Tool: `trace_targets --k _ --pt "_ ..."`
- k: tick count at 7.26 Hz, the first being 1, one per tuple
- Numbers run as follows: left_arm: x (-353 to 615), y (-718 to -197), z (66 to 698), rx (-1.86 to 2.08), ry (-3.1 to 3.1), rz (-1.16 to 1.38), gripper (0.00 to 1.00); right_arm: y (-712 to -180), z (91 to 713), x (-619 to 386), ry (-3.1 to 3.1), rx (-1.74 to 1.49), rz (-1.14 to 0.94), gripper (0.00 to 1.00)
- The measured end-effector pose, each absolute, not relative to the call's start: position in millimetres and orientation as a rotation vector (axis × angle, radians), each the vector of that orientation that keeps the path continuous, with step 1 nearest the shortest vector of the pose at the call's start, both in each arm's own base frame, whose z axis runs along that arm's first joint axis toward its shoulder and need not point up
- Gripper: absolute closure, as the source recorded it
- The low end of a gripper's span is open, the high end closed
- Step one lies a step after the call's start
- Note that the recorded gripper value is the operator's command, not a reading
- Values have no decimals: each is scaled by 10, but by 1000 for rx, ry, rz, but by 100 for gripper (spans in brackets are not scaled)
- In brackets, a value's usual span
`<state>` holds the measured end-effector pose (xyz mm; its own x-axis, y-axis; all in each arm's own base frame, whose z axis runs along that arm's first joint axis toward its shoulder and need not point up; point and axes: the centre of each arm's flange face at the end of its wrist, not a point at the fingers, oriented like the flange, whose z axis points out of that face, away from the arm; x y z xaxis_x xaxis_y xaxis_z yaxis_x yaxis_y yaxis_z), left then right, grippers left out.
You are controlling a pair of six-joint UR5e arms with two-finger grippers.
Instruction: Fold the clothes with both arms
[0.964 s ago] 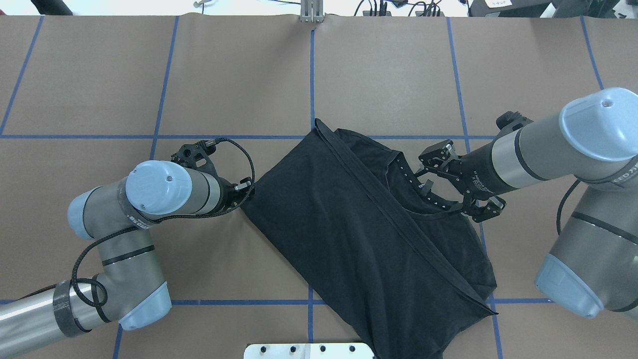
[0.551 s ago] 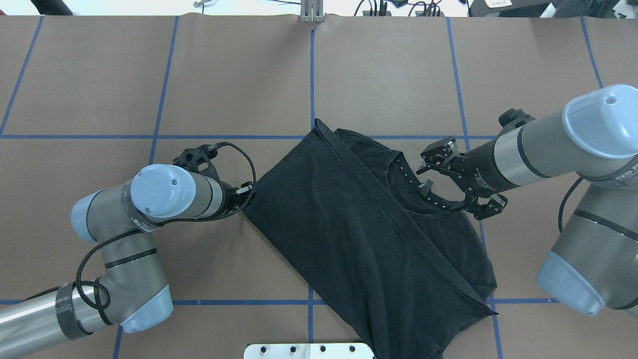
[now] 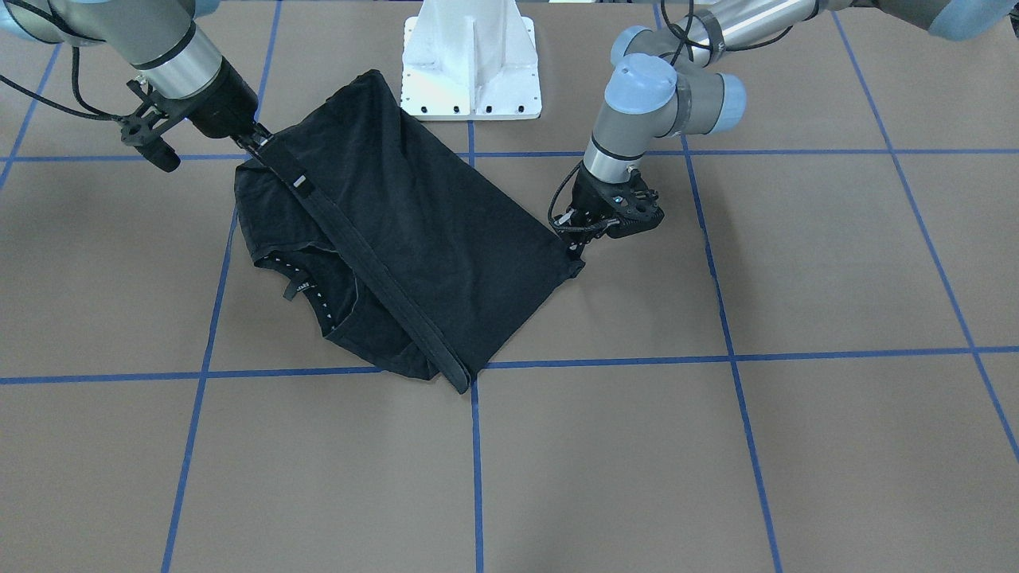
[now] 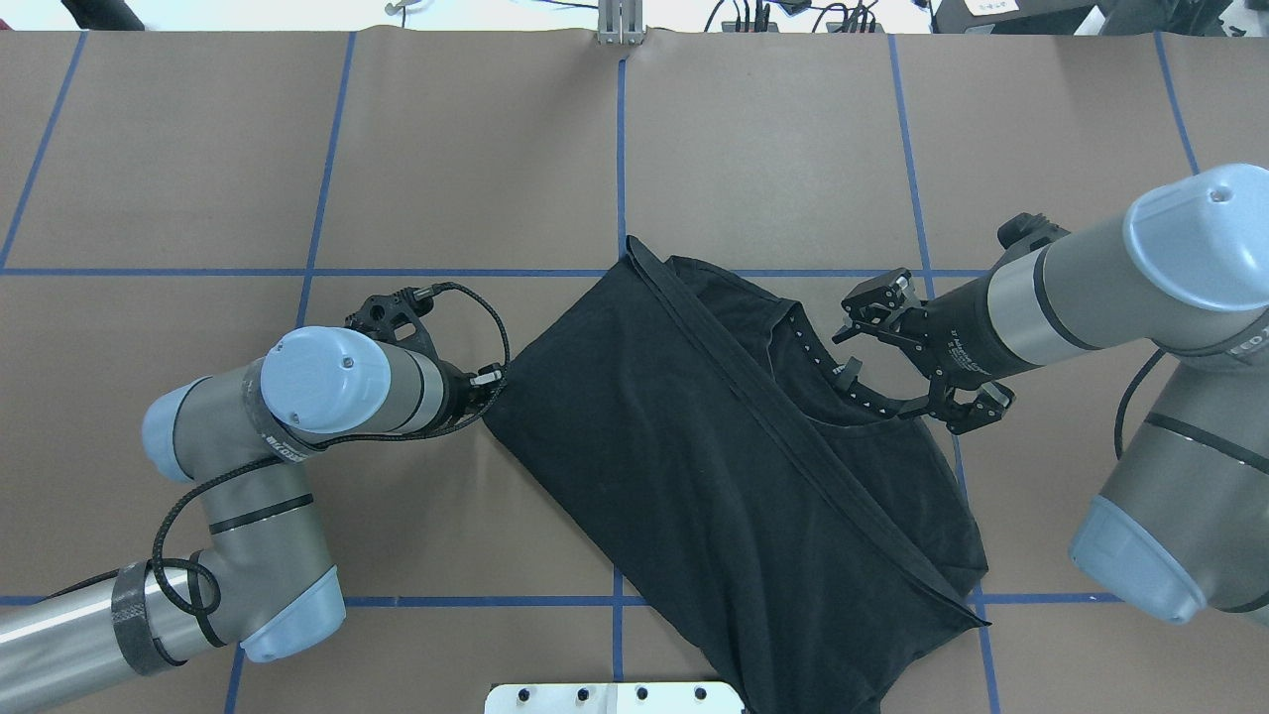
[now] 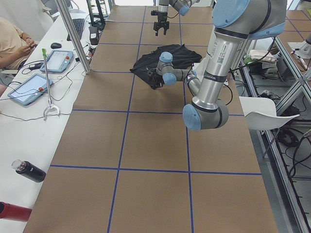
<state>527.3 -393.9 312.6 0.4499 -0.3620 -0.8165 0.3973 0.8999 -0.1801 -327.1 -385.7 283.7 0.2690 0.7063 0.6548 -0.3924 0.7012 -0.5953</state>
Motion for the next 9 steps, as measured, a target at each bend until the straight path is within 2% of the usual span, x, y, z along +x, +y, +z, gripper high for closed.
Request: trace_targets --k 2,4,6,9 --pt "5209 -4014 3062 58 1012 -464 100 -3871 2847 -3247 -1061 -343 766 0" --pt "4975 -4403 2956 151 1016 -442 100 -3890 2857 -3228 -1060 -342 773 0" --pt "4809 -5225 2901 280 1007 -432 100 -3910 2867 -3207 -1059 -340 780 0" --pt "5114 -6582 2604 424 1021 -440 100 -3936 2863 -3192 -1061 -335 786 0"
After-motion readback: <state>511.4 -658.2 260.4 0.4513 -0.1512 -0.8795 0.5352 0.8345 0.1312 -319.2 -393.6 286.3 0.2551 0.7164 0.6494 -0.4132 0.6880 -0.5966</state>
